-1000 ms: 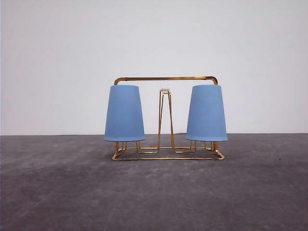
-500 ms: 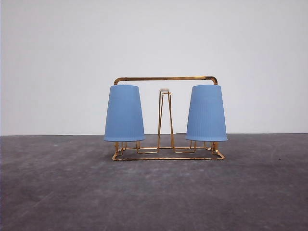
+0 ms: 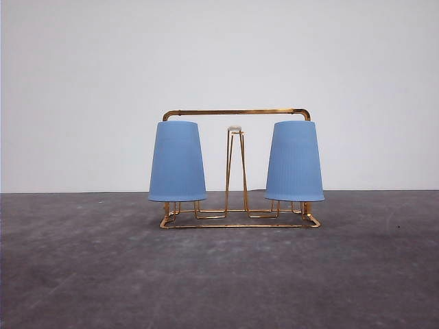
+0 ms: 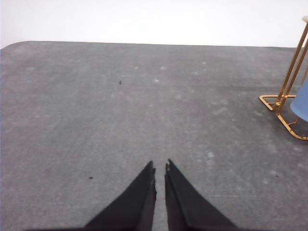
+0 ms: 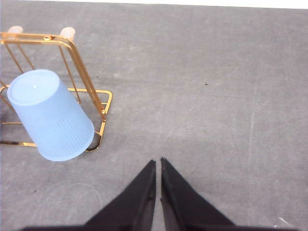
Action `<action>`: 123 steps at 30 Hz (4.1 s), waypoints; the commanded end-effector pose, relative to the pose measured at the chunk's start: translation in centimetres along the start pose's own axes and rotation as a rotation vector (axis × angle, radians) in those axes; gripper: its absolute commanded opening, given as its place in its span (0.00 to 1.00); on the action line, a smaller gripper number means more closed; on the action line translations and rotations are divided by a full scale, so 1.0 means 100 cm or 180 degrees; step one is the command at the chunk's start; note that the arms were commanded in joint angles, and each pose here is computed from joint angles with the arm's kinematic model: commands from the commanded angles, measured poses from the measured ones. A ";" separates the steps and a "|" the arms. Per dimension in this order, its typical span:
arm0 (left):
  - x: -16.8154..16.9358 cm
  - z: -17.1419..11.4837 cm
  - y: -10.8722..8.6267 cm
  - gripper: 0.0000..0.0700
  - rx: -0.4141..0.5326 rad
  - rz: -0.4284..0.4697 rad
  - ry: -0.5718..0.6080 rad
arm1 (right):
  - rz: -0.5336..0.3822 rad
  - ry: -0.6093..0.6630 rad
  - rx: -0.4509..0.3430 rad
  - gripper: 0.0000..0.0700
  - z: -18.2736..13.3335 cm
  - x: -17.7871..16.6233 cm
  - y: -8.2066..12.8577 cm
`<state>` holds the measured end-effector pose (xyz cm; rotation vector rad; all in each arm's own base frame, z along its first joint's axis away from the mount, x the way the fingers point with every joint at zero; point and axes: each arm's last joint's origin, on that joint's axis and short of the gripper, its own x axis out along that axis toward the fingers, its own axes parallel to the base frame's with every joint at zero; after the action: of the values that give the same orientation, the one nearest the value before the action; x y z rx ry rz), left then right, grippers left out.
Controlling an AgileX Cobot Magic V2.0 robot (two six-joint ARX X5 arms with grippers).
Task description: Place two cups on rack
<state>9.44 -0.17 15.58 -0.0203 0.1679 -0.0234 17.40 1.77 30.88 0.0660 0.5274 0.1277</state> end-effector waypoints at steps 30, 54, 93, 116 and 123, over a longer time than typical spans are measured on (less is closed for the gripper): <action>0.002 -0.005 0.000 0.02 -0.0032 0.0009 0.0069 | -0.0283 -0.0975 -0.0225 0.02 -0.166 0.009 -0.021; 0.002 -0.005 0.000 0.02 -0.0032 0.0009 0.0060 | -0.0278 -0.1199 -0.0251 0.02 -0.174 0.009 -0.021; 0.002 -0.005 0.000 0.02 -0.0032 0.0009 0.0060 | -0.0278 -0.1198 -0.0251 0.02 -0.174 0.009 -0.021; 0.002 -0.005 0.000 0.02 -0.0032 0.0009 0.0060 | -0.0278 -0.1199 -0.0251 0.02 -0.174 0.009 -0.021; 0.002 -0.005 0.000 0.02 -0.0032 0.0009 0.0061 | -0.0278 -0.1199 -0.0251 0.02 -0.174 0.009 -0.021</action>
<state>9.45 -0.16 15.58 -0.0226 0.1675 -0.0193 9.57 0.29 15.22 -0.0110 0.1548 0.0485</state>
